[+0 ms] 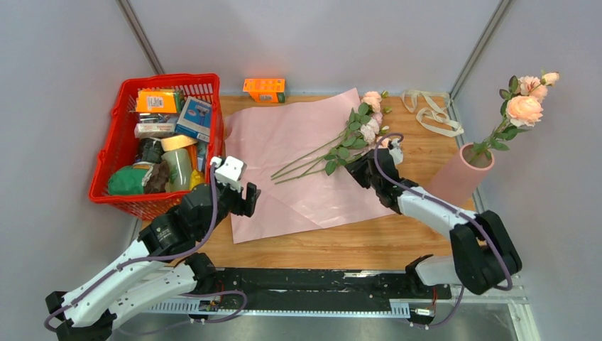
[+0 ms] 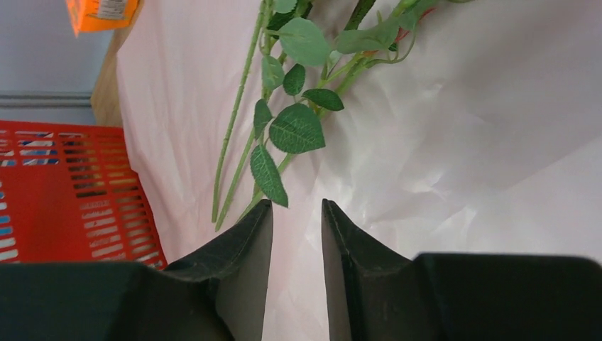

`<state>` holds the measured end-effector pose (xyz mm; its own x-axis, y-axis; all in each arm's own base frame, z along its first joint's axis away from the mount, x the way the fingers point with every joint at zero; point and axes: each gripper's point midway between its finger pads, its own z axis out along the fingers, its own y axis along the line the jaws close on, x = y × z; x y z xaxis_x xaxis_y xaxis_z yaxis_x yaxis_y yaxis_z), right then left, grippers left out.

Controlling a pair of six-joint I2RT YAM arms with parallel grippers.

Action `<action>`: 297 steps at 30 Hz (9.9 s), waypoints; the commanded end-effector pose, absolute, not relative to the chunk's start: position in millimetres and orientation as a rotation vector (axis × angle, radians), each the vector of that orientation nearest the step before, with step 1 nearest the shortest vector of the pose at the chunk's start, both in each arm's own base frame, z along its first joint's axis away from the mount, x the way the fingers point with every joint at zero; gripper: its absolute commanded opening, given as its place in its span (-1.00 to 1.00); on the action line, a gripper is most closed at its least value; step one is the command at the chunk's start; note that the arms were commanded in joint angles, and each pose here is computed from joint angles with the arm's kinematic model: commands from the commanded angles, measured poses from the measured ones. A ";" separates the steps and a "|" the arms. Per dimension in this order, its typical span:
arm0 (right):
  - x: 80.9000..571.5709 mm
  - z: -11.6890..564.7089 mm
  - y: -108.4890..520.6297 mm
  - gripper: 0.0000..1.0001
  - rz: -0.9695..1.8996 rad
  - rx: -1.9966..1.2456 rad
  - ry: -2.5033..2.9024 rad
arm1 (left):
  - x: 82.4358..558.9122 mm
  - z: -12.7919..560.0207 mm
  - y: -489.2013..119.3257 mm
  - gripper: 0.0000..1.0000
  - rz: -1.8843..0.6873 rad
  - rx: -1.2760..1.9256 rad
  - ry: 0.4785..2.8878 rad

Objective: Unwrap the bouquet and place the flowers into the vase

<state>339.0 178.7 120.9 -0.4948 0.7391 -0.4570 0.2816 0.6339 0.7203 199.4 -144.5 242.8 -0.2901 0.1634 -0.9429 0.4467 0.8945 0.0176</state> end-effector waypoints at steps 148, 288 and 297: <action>264.2 418.5 -98.7 -0.99 -0.543 0.407 1.190 | 201.9 255.4 -138.8 0.58 -0.287 0.417 1.823; 403.4 191.2 244.3 -1.00 0.860 0.231 1.979 | 185.4 227.0 -197.6 0.52 -0.507 0.605 2.002; 393.0 202.4 254.1 -1.00 0.939 0.151 1.948 | 184.1 172.4 -219.9 0.64 -0.459 0.737 2.245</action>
<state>394.3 244.7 175.1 -0.5974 0.4623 -0.6553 -0.1504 0.7380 0.6578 190.9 -212.2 177.4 -0.5346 0.3531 -0.7678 0.6130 0.7874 -0.0647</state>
